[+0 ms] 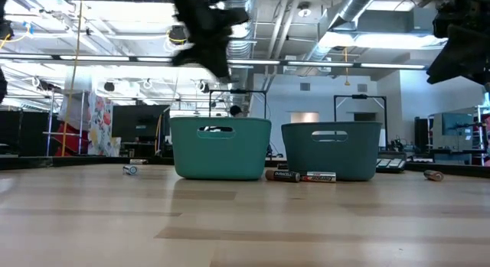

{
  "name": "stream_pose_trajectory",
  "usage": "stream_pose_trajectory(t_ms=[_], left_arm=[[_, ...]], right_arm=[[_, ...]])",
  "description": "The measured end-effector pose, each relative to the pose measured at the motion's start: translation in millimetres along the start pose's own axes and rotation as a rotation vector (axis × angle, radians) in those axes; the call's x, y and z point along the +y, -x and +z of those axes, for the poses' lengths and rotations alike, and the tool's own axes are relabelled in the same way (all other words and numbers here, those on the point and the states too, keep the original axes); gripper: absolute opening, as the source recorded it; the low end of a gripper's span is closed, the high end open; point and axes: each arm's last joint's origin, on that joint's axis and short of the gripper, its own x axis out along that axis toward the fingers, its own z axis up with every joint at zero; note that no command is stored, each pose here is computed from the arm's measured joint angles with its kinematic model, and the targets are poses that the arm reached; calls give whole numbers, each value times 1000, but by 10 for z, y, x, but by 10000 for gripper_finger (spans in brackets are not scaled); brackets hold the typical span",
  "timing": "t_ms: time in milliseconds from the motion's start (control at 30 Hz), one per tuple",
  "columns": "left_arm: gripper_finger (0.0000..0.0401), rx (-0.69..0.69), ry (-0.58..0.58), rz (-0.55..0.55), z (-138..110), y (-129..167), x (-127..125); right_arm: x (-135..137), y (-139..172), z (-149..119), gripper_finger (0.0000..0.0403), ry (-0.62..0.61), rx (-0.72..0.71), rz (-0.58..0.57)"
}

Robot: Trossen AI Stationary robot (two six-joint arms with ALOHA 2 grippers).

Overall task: Sort batteries
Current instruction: Put the silver battery into the blue bin

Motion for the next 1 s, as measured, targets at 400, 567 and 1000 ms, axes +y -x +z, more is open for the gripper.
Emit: stream_pose_trajectory(t_ms=[400,567,1000], left_arm=[[38,113,-287,-197,653,-884,-802],[37,190,-306,-246,615,-1289,-919],[38,362,-359,-210,290,-1920,-860]], right_arm=[[9,0,9,108,-4,-9,9],[9,0,9,108,-4,-9,9],[8,0,8,108,-4,-8,8]])
